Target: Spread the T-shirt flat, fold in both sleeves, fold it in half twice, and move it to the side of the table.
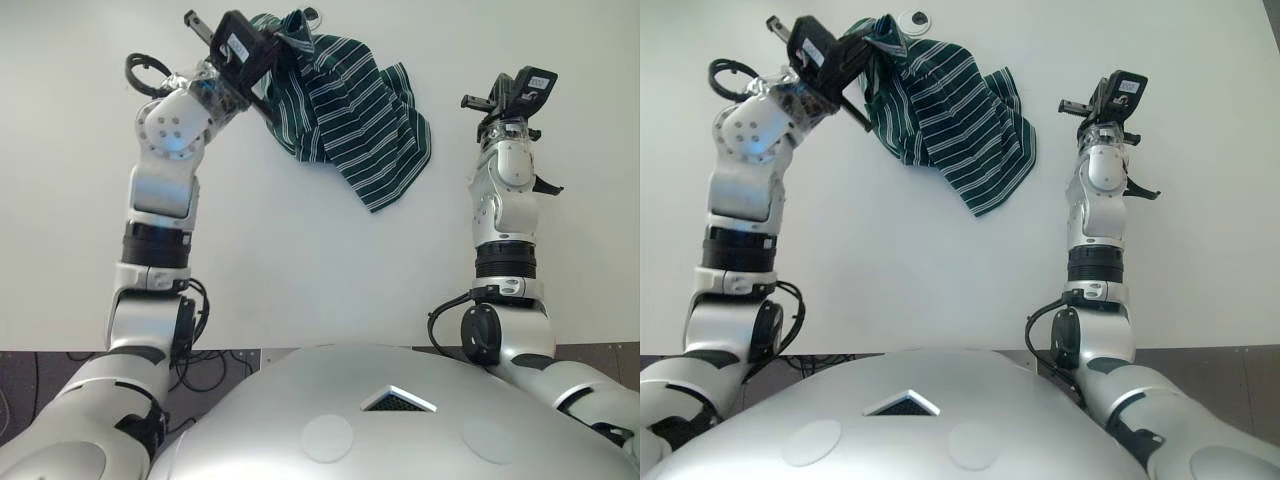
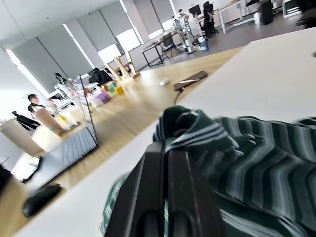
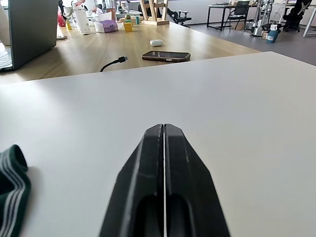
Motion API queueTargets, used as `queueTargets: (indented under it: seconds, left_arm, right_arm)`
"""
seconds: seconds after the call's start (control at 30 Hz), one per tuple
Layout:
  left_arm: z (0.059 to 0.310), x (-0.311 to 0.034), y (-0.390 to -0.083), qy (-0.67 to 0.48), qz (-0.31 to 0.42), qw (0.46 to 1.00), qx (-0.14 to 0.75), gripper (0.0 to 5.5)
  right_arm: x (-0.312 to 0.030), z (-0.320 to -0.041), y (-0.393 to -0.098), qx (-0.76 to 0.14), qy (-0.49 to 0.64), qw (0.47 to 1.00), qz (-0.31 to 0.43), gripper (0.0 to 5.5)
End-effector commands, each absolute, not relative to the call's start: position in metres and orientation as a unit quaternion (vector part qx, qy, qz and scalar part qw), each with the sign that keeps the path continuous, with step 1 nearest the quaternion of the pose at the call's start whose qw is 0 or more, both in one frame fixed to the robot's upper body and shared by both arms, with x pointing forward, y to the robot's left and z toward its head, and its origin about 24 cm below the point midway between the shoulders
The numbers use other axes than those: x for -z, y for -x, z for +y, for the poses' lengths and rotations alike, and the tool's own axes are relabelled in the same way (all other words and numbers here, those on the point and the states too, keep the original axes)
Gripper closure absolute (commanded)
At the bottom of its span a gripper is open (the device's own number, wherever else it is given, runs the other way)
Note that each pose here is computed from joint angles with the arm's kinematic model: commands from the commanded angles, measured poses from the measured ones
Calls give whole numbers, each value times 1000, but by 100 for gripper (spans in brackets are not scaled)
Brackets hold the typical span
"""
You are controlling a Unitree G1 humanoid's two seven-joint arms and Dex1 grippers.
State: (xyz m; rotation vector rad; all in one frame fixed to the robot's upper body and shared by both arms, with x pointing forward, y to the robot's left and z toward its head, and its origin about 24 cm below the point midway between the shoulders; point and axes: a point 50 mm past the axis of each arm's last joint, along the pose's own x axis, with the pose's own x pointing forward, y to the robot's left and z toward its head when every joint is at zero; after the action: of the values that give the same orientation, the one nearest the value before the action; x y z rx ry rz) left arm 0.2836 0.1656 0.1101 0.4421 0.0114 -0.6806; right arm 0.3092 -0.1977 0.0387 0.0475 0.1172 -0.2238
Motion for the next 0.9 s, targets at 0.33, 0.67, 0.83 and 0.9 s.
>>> queueTargets:
  seconds: [0.33,0.67,0.83,0.9]
  left_arm:
    - [211,-78,-159,-265,336,752,502,546]
    - [224,-61,-133,-264,406,716,503,476]
    - [244,-110,-150,-218,338,775,487,449]
    - [255,-131,-162,-194,301,808,467,449]
  right_arm:
    - [-36,-205,-300,136,-27,989,59,550]
    - [-31,-202,-295,135,-28,988,71,550]
    - [-30,-203,-295,137,-27,987,74,550]
    - [-29,-203,-295,137,-27,987,76,550]
